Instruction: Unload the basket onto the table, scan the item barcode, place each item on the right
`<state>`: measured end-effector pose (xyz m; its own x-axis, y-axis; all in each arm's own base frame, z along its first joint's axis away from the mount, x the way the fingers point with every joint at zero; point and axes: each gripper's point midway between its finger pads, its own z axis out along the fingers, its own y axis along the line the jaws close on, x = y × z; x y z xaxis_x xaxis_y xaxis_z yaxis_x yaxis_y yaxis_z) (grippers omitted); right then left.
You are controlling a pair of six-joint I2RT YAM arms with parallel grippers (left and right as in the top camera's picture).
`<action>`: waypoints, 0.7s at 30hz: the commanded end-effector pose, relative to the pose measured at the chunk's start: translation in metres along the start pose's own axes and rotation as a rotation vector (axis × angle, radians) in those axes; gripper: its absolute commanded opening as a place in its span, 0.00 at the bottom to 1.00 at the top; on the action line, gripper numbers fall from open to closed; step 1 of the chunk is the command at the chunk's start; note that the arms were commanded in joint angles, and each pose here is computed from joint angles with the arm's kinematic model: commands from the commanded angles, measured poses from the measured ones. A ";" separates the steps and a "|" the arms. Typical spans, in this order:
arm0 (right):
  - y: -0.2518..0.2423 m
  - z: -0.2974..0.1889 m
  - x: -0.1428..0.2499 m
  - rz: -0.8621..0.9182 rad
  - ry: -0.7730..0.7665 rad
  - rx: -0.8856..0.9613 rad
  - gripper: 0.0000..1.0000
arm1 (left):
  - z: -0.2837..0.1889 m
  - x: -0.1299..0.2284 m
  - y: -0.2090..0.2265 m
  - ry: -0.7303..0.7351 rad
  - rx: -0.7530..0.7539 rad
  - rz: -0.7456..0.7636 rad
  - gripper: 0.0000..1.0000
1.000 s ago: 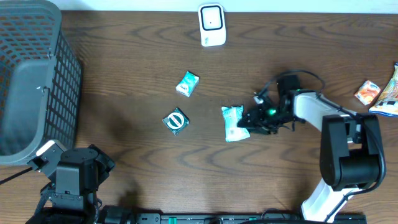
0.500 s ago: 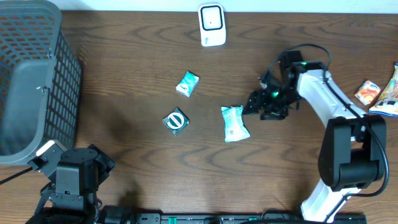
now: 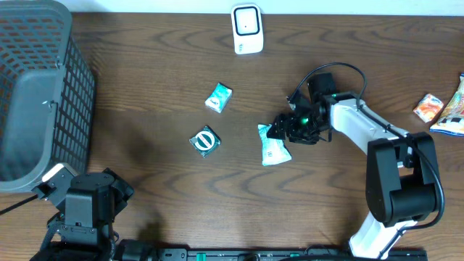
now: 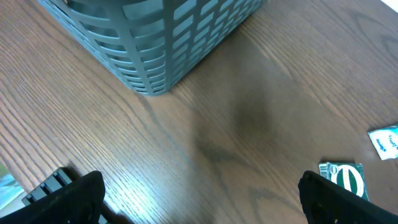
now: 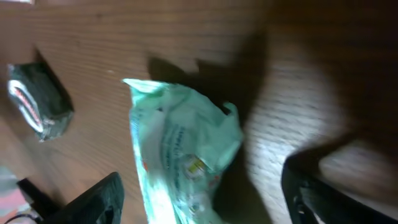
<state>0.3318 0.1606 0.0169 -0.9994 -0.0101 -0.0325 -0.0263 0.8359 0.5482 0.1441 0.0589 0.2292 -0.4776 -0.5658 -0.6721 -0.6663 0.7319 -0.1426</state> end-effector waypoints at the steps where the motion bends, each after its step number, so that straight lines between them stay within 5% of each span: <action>1: 0.003 0.018 0.022 0.005 0.050 -0.027 0.70 | 0.000 -0.002 0.003 -0.011 -0.014 -0.015 0.98; 7: 0.008 0.026 0.028 -0.009 0.057 -0.028 0.48 | 0.000 -0.002 0.003 -0.011 -0.014 -0.015 0.98; 11: 0.019 0.023 0.026 -0.007 0.060 -0.105 0.03 | 0.000 -0.002 0.003 -0.011 -0.014 -0.015 0.98; 21: 0.077 -0.037 0.003 -0.065 0.013 -0.539 0.01 | 0.000 -0.002 0.003 -0.011 -0.014 -0.015 0.98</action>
<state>0.3152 0.1918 0.0369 -0.9995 -0.0263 0.0189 -0.0022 0.6368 0.7710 0.1441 0.0588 0.2292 -0.4774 -0.5658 -0.6723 -0.6662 0.7319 -0.1429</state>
